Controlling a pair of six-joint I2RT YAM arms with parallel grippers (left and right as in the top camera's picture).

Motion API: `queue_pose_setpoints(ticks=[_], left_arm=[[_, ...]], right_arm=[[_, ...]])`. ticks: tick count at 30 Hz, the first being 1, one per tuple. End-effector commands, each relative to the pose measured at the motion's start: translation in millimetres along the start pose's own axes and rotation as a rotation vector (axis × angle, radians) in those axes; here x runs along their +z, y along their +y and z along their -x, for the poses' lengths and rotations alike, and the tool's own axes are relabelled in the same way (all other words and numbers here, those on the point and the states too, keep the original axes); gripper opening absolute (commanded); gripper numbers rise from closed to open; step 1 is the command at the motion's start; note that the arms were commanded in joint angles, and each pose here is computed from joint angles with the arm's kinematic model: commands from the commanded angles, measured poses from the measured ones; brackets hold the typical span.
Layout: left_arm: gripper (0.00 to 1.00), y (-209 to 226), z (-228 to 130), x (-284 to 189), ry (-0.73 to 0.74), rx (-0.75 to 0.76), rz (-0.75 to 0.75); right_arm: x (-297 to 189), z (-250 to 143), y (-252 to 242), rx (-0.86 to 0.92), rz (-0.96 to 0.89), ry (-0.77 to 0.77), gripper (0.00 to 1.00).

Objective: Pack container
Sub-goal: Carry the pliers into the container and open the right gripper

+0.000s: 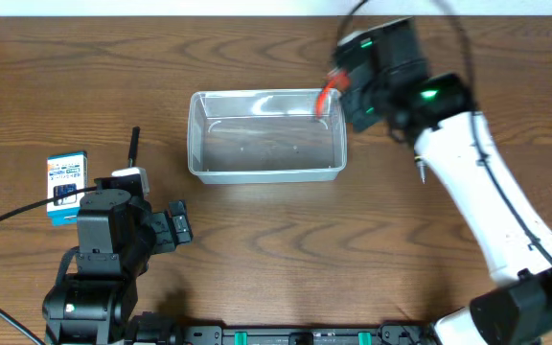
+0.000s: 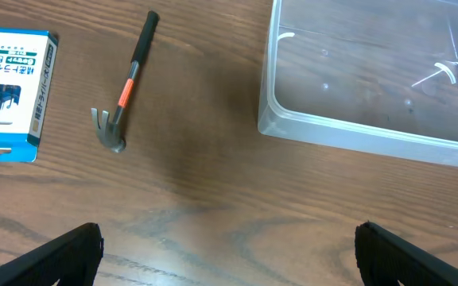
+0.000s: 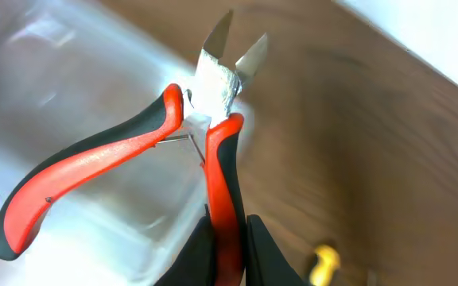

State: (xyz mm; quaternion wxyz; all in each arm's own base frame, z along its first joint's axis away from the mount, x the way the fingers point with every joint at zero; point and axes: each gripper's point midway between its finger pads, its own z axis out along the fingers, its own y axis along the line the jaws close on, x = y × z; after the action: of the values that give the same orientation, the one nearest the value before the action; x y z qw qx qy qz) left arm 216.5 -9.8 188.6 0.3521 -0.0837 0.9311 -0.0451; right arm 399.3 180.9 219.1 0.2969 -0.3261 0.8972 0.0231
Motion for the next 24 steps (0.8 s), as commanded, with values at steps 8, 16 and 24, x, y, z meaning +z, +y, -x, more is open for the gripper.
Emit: queue_pose_setpoints(ticks=[8,16,24], left_arm=[[0.98,2,4,-5,-0.012,-0.018,0.011],[0.98,3,1,-5,0.002,-0.018,0.015],[0.98,2,1,-5,0.002,-0.018,0.015]], right_arm=[[79,-22,72,-0.327,0.225,0.124,0.01],[138,-66,86,-0.287,0.292,0.288,0.01],[153,-84,90,-0.272,0.311,0.352,0.03]])
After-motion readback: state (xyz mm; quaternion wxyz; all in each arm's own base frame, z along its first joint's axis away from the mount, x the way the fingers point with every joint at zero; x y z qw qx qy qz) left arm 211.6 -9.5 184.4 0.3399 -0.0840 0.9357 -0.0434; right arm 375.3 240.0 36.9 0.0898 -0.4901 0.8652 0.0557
